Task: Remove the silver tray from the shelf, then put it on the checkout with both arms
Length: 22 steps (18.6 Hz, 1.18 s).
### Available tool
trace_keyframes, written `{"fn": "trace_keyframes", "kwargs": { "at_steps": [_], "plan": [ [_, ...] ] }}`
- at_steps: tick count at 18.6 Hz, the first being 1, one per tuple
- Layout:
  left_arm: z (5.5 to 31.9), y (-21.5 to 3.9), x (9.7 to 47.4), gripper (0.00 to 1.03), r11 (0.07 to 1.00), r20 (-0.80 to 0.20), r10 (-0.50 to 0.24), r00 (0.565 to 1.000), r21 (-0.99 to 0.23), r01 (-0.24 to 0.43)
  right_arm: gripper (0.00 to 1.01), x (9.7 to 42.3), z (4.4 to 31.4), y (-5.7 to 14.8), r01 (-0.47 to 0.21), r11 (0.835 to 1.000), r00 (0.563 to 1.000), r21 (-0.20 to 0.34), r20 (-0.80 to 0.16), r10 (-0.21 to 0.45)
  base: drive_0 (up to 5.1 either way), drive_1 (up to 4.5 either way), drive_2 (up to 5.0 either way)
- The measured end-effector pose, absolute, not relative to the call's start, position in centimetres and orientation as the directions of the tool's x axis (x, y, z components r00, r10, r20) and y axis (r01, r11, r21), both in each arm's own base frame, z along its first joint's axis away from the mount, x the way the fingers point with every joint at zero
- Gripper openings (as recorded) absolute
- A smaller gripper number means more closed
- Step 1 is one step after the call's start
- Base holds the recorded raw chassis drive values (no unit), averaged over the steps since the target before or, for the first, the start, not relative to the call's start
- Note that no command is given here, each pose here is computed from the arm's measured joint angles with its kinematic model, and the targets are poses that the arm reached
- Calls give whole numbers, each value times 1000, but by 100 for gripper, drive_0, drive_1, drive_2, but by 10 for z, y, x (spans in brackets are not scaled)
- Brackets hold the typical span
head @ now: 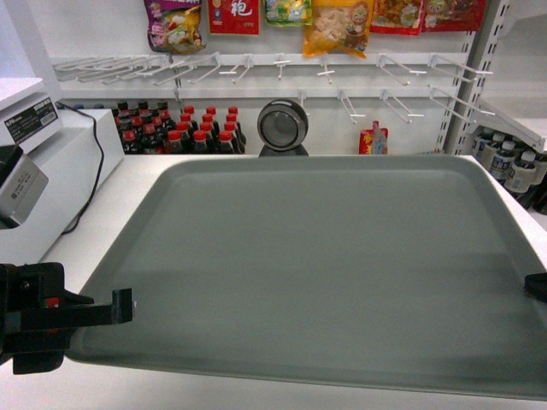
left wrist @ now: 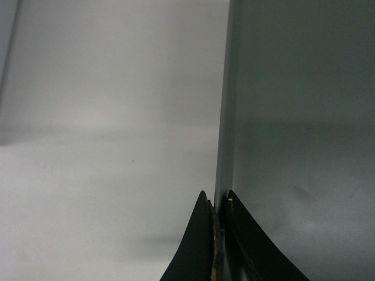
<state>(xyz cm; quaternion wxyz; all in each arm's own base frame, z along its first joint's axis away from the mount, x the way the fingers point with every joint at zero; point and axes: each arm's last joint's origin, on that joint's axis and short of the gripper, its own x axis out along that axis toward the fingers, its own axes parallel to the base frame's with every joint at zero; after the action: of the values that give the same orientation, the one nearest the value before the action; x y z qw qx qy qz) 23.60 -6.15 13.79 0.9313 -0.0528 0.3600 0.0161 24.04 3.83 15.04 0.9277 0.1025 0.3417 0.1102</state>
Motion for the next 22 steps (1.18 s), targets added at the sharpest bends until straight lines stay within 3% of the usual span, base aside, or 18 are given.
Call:
{"fn": "trace_keyframes", "kwargs": {
  "at_steps": [3,5,7,9,11,12,13,14,16,18,19,20,21,22],
  "plan": [
    [132,-58,266,2,976,-699,-73,712,-195,-92,3,285,150,32,-247,939,689,239,-638,343,7,416,-402],
    [129,-54,289,2,971,-694,-88,715,-220,-93,3,316,140,31,-270,936,681,227,-641,353,7,416,-402],
    [119,-51,307,2,971,-706,-97,702,-222,-89,3,340,127,33,-271,933,658,235,-662,358,7,416,-402],
    [101,-52,322,2,969,-741,-123,660,-233,-82,3,356,112,34,-254,937,626,240,-698,349,7,416,-402],
    [87,-54,329,2,970,-765,-127,631,-229,-83,3,365,100,35,-231,944,614,235,-718,329,7,416,-402],
    [71,-59,331,2,974,-796,-119,594,-209,-84,3,366,86,37,-203,954,589,220,-751,298,7,416,-402],
    [66,-62,330,18,980,-804,-80,589,-170,-99,17,365,85,36,-222,955,592,194,-752,290,7,416,-402],
    [66,-62,331,36,984,-794,-55,605,-144,-100,36,363,82,35,-203,964,586,171,-768,259,7,416,-402],
    [71,-64,333,49,990,-771,-49,634,-123,-73,48,362,84,32,-177,971,602,162,-763,237,4,208,-201],
    [98,-69,332,69,996,-664,-50,746,-84,-8,68,358,106,25,-146,976,684,159,-697,216,0,0,0],
    [111,-69,330,74,996,-620,-57,782,-88,3,74,358,115,23,-140,977,705,163,-677,214,0,0,0],
    [133,-70,328,82,994,-541,-77,838,-112,20,77,361,124,23,-136,981,784,136,-591,191,0,0,0],
    [152,-70,326,86,991,-455,-86,886,-128,30,73,362,125,21,-105,991,876,84,-464,132,0,0,0],
    [182,-68,317,80,992,-221,-52,974,-122,25,64,355,124,19,-44,998,941,34,-335,52,0,0,0]
  ]
}}
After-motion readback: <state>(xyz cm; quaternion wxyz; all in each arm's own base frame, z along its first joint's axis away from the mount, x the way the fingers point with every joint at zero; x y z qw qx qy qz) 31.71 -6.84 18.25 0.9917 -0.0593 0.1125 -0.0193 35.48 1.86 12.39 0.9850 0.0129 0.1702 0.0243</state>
